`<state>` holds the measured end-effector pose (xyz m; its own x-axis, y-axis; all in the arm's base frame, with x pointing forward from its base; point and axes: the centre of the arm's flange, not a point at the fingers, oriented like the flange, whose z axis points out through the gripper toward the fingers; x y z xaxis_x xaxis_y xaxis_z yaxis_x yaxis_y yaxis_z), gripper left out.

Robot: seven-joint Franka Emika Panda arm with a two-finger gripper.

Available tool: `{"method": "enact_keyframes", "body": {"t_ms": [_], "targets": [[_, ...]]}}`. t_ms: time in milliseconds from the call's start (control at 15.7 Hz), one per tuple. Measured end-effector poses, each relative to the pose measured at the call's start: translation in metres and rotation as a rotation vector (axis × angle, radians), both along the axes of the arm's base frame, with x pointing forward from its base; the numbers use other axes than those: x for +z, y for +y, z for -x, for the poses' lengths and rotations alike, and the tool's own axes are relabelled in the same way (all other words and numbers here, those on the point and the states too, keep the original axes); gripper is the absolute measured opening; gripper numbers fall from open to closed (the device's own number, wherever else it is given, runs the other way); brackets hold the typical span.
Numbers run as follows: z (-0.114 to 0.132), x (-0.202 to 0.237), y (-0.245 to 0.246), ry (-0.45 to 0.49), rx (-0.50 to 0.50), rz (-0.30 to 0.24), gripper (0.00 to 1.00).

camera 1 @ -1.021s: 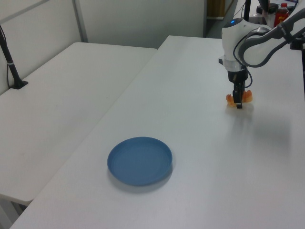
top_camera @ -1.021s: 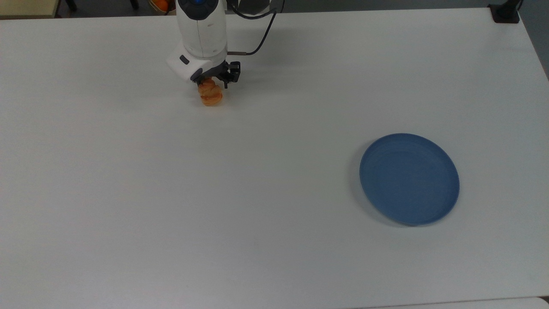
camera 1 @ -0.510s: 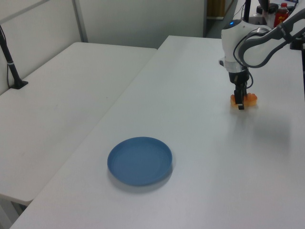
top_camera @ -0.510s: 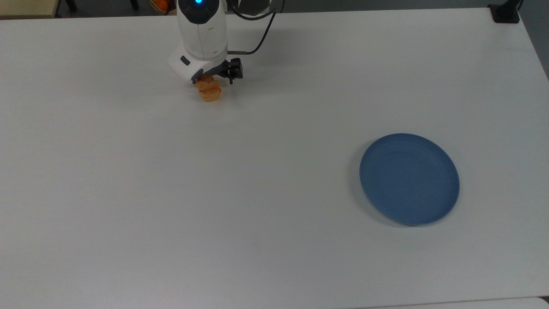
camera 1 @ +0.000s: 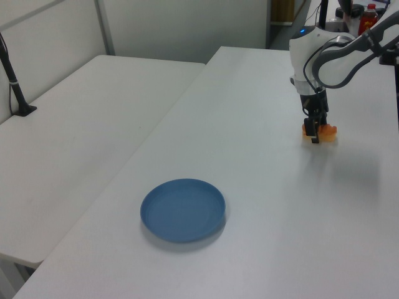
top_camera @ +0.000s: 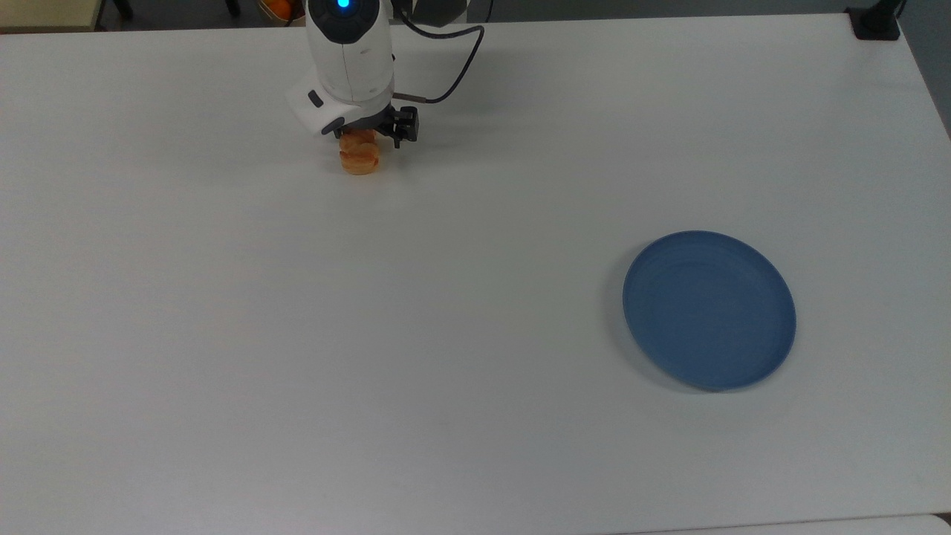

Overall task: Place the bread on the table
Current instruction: 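Open the gripper and raise it away from the bread roll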

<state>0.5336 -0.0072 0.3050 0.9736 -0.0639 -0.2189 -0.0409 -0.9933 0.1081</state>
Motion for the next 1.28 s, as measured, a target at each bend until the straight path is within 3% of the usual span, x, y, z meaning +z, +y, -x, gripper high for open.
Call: {"method": "enact_keyframes", "body": {"t_ms": [64, 383, 702, 957, 1276], "targets": [[0.000, 0.000, 0.000, 0.000, 0.004, -0.001, 1.00], [-0.020, 0.035, -0.001, -0.062, 0.014, -0.004, 1.00], [-0.048, 0.169, -0.008, -0.126, -0.025, -0.017, 1.00], [-0.047, 0.266, -0.012, -0.172, -0.050, -0.037, 1.00], [-0.045, 0.278, -0.035, -0.173, -0.090, -0.104, 1.00]]}}
